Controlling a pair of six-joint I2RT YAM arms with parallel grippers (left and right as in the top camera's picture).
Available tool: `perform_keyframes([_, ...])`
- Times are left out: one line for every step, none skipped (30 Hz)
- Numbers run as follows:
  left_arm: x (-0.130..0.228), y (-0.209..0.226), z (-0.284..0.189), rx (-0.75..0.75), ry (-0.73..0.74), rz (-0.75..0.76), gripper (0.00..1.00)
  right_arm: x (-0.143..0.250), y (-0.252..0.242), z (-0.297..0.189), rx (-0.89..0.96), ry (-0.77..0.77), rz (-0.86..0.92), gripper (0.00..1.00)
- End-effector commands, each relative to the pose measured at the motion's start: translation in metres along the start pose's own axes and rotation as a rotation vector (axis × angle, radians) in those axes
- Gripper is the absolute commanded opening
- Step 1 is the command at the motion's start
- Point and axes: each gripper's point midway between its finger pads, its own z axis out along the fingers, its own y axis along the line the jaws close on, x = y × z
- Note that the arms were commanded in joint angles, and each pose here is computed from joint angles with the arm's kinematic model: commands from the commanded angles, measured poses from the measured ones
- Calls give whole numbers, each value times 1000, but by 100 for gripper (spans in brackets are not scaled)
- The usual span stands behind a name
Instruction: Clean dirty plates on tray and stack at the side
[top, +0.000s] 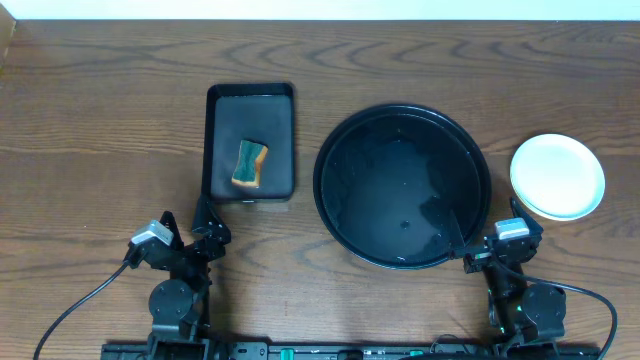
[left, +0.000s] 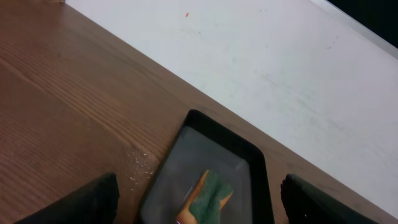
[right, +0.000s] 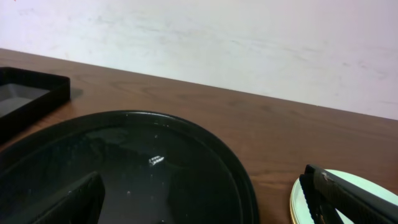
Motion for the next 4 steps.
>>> perform_keyframes([12, 11, 1, -40, 32, 22, 84, 1, -2, 0, 9, 0, -10, 99])
perform_keyframes([12, 11, 1, -40, 32, 22, 84, 1, -2, 0, 9, 0, -10, 99])
perform_keyframes([12, 11, 1, -40, 32, 22, 84, 1, -2, 0, 8, 0, -10, 99])
perform_keyframes([12, 11, 1, -40, 32, 22, 84, 1, -2, 0, 8, 0, -10, 99])
